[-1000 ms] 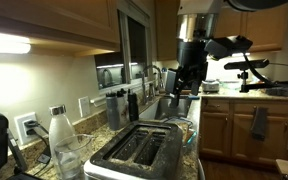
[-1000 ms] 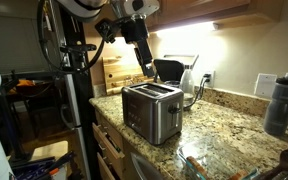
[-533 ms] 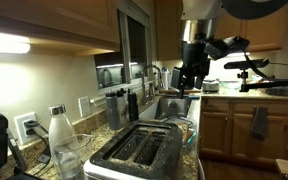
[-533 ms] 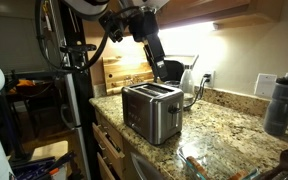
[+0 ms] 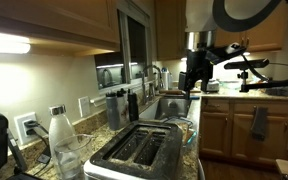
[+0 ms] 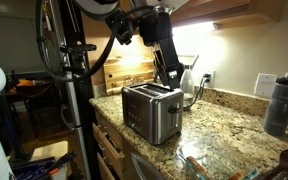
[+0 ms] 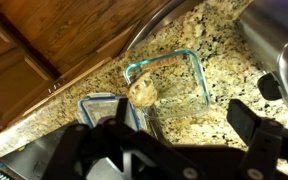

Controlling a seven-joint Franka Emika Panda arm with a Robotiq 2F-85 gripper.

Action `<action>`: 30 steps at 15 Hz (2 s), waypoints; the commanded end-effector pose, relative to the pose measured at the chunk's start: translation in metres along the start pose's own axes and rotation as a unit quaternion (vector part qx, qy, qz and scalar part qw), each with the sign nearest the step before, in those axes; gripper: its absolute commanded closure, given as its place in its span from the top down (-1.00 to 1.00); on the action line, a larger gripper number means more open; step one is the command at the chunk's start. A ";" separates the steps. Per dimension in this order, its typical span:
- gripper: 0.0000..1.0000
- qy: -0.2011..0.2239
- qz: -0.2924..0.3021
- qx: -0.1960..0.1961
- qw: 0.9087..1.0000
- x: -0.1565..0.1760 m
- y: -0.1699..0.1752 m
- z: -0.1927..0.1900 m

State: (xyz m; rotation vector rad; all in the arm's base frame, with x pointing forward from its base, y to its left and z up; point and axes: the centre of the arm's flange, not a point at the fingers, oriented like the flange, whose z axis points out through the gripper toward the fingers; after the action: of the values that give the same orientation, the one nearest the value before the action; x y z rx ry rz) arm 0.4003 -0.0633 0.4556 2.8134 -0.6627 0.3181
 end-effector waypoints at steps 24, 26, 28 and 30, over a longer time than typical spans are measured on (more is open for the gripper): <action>1.00 -0.059 0.036 0.017 0.997 0.070 0.069 0.067; 1.00 -0.069 0.032 0.025 0.997 0.075 0.075 0.079; 1.00 -0.077 0.020 0.035 0.996 0.080 0.083 0.089; 1.00 -0.088 0.011 0.051 0.995 0.085 0.092 0.099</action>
State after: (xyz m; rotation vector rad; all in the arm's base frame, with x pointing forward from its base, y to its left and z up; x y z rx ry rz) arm 0.4398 -0.1860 0.4050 2.8948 -0.7757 0.1127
